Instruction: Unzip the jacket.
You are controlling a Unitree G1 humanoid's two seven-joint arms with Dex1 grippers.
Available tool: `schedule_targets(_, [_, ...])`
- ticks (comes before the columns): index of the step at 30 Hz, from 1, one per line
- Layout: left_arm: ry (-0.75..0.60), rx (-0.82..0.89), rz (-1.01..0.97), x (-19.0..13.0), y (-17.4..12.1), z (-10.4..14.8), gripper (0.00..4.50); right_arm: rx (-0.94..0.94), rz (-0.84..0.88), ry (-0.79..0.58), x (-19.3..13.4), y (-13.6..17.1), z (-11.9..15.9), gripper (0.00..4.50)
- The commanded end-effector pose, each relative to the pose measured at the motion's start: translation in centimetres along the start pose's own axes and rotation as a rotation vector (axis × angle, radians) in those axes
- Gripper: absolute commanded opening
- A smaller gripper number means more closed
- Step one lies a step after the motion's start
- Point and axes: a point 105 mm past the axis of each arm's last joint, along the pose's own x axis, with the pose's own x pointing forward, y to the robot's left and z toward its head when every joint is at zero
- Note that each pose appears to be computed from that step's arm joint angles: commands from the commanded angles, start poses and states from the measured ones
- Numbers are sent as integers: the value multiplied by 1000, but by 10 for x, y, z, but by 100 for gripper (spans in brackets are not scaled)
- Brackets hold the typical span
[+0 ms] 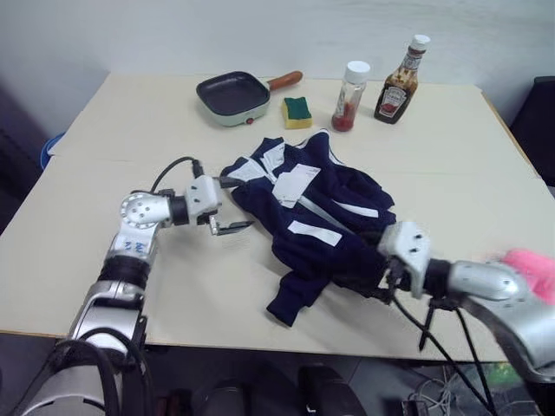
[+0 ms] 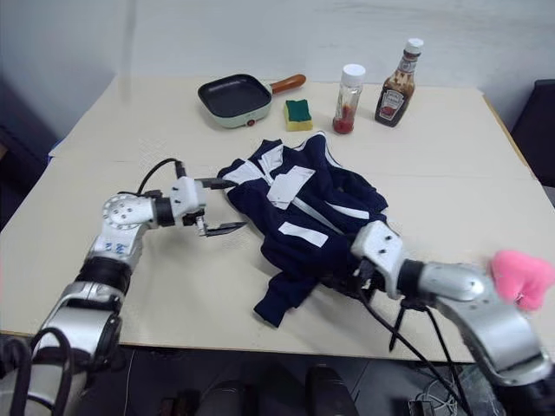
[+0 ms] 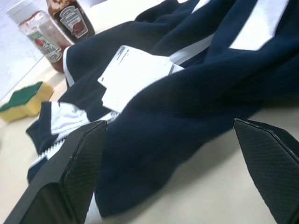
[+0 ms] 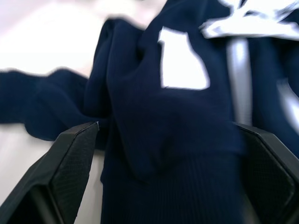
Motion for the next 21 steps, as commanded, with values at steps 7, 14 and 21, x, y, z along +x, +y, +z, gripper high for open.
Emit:
schedule_targets(7, [99,25,-19,37,-4,-12,434,-96,-125,35,23,1,-18,274])
schedule_targets(14, [206,-50,-189,26,-36,-40,237,-147,-59,67,-21,9,-30,114])
schedule_targets(21, [82,-246,-384,-23,-66,-36,20,-106,27,82,-74,-5,-45,85])
